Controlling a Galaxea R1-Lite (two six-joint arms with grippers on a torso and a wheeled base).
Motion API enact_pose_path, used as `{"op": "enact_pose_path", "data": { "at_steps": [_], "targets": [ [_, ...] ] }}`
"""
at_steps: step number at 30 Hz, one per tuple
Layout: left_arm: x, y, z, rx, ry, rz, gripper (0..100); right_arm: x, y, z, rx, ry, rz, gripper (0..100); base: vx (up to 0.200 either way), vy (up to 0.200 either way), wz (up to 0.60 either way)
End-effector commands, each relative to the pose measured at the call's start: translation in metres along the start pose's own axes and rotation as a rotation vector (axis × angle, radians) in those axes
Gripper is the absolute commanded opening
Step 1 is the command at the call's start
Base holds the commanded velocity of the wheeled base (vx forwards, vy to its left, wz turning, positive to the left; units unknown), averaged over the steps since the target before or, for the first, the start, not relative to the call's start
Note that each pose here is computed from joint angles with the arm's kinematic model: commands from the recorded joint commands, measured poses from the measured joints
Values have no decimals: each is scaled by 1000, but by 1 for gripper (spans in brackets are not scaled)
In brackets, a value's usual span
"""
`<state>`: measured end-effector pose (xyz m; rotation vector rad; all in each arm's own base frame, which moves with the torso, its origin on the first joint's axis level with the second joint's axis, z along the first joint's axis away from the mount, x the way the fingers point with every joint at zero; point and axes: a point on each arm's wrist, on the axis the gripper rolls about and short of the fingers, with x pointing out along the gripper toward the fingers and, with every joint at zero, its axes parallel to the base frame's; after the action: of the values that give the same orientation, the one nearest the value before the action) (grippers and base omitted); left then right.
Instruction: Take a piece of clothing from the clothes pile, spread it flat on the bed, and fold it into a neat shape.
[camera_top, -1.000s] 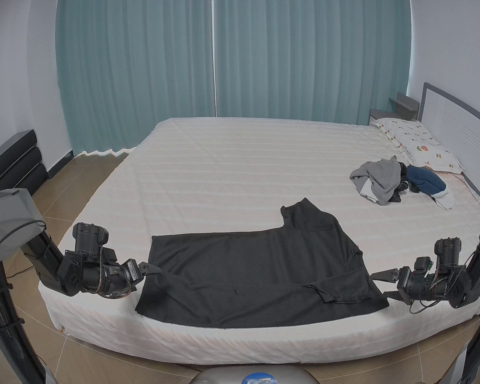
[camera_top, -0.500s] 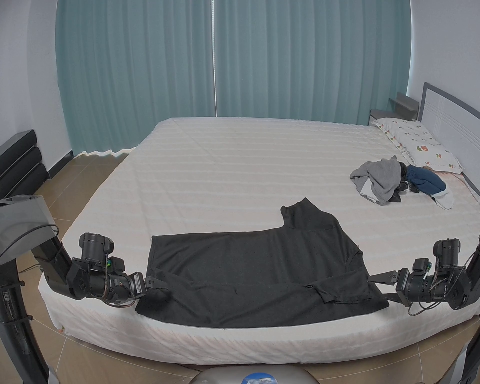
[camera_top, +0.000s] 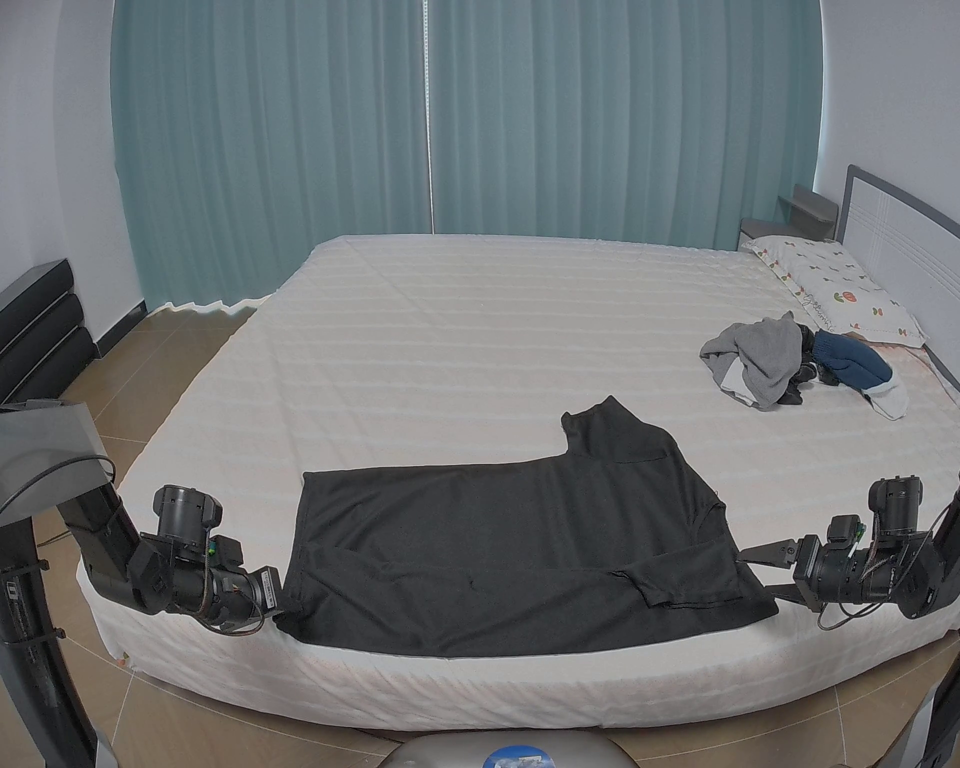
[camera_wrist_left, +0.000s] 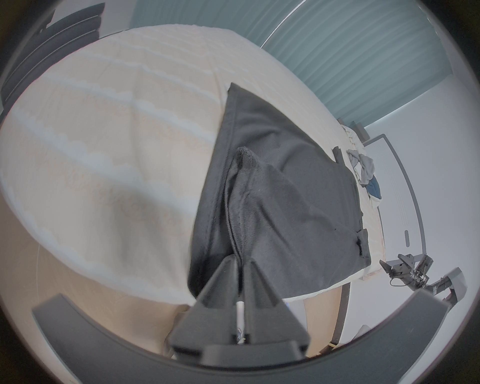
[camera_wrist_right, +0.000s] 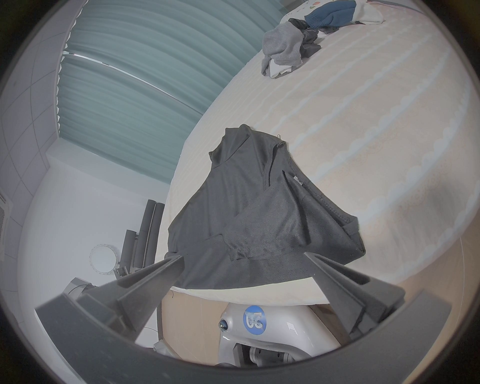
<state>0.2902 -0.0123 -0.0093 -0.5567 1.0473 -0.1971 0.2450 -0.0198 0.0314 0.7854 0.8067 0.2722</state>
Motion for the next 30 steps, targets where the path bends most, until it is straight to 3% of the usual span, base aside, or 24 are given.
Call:
{"op": "enact_pose_path", "data": {
  "at_steps": [1, 7, 14, 19, 20, 30],
  "targets": [
    [-5, 3, -4, -9, -5, 8, 0, 0, 0, 0, -1, -2, 1, 100, 0, 0, 0],
    [-10, 7, -8, -16, -12, 17, 0, 0, -1, 0, 2, -1, -1, 100, 0, 0, 0],
    [-14, 11, -20, 54, 23, 32, 0, 0, -1, 1, 4, -3, -2, 100, 0, 0, 0],
    [-14, 11, -21, 54, 25, 32, 0, 0, -2, 0, 6, -1, -4, 100, 0, 0, 0],
    [-15, 11, -21, 52, 26, 33, 100, 0, -2, 1, 5, -2, -3, 100, 0, 0, 0],
    [-23, 11, -3, 21, -59, 27, 100, 1, -2, 0, 7, 1, -5, 100, 0, 0, 0]
  ]
}}
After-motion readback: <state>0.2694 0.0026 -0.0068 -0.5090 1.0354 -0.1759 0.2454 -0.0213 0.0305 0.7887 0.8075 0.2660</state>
